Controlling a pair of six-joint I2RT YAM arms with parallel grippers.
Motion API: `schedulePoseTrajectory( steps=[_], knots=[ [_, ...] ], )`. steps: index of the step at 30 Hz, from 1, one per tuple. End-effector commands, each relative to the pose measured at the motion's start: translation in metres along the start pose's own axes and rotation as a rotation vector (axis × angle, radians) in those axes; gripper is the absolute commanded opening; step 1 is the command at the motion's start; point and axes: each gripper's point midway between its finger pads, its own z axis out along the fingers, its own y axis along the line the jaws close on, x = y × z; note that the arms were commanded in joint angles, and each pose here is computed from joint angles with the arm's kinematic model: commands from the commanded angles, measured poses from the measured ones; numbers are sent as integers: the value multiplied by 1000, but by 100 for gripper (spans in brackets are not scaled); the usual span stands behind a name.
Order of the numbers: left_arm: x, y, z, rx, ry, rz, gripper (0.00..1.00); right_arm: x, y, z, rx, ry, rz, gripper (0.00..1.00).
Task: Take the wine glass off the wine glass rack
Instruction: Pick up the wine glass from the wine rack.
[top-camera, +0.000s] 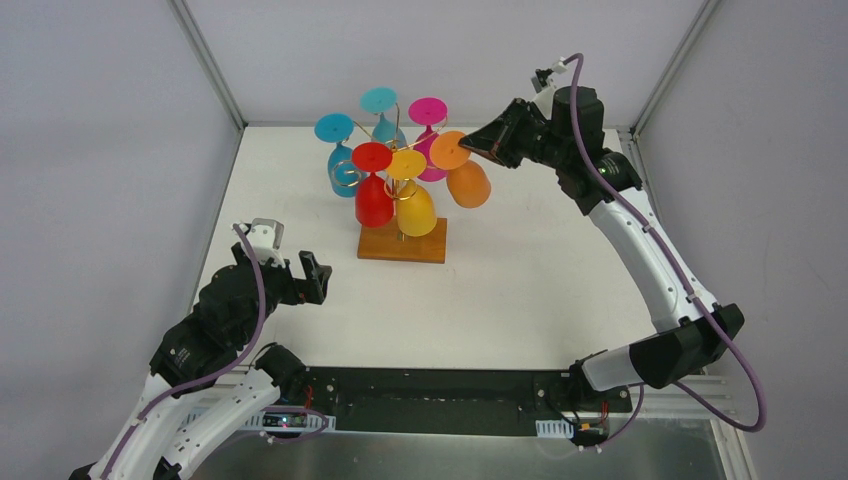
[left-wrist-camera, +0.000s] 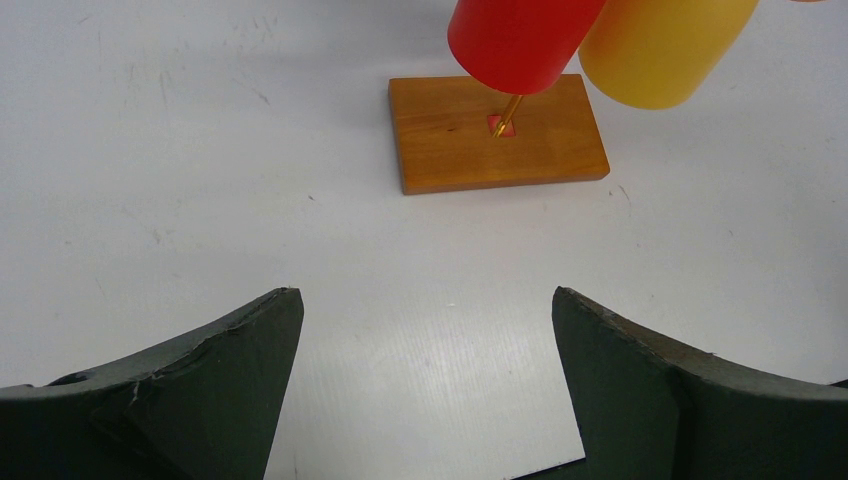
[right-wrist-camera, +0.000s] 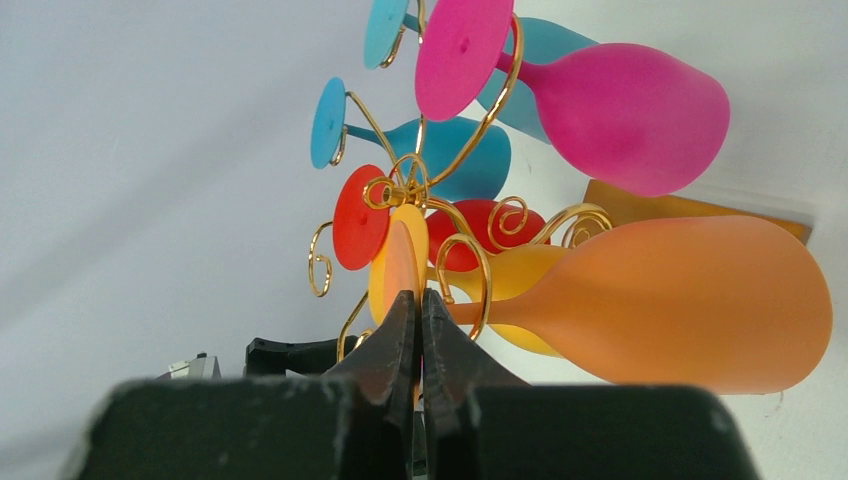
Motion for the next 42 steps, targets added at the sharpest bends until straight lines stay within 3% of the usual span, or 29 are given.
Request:
schedulePoseTrajectory(
  steps=[1, 22, 42],
  knots=[
    [-7, -3, 0, 15, -30, 9, 99, -4, 24, -11, -83, -22, -12, 0],
    [-8, -5, -2, 32, -39, 2, 99, 13, 31, 8, -71, 38, -20, 0],
    [-7, -7, -2, 44, -33, 6, 99, -10, 29, 31, -14, -24, -25, 0]
  ],
)
